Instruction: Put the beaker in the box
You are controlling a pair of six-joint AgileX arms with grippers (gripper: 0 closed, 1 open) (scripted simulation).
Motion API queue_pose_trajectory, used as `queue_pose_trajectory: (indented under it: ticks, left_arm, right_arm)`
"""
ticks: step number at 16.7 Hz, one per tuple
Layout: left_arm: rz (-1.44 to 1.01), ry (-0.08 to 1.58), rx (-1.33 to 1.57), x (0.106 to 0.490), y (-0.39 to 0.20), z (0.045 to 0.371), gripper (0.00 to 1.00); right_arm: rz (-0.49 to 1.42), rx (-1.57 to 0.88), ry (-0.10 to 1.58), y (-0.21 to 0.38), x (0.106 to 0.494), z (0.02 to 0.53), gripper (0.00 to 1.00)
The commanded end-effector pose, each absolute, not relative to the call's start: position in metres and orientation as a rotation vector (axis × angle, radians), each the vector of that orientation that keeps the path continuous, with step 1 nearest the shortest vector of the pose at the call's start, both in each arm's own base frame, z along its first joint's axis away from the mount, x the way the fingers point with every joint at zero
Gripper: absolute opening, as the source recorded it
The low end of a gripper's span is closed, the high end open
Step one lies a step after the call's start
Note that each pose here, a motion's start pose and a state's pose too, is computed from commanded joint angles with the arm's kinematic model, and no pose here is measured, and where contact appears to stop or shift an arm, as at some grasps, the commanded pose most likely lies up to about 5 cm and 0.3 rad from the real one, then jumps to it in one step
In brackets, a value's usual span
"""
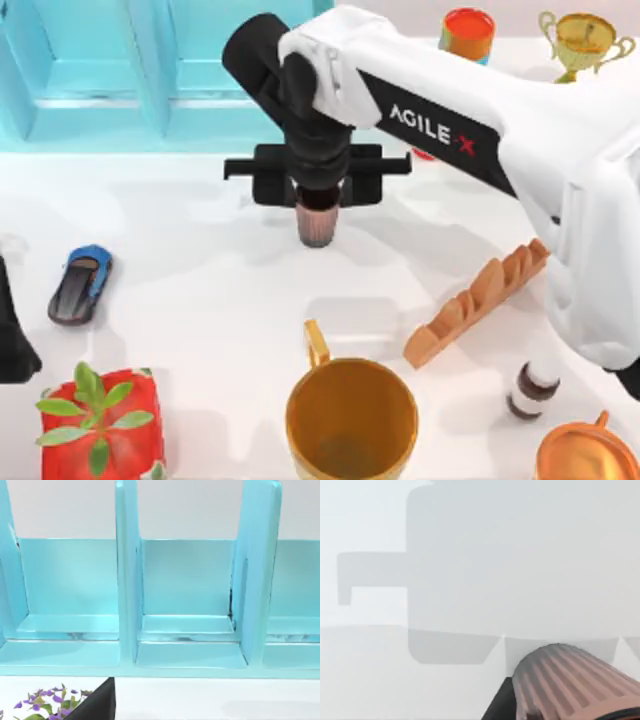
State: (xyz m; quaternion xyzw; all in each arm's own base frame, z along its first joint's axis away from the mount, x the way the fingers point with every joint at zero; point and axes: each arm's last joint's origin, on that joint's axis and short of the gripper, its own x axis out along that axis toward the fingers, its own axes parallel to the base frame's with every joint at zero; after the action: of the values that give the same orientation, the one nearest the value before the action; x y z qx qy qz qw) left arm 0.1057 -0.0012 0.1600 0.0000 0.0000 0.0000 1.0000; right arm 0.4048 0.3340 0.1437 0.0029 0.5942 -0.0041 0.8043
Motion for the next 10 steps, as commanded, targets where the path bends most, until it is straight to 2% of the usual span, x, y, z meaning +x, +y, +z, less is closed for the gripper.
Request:
queue_pose_trajectory:
  ticks: [4,10]
  left_arm:
    - [0.000,0.000,0.000,0.1057,-0.0012,0.1600,1.00]
    - [0.000,0.000,0.000,0.1057,-0.0012,0.1600,1.00]
  right_arm:
    - [-0.009,0.006,1.273,0.3340,0.4048,0.1437,0.02]
    - [-0.009,0.006,1.273,0.3340,0.4048,0.1437,0.00]
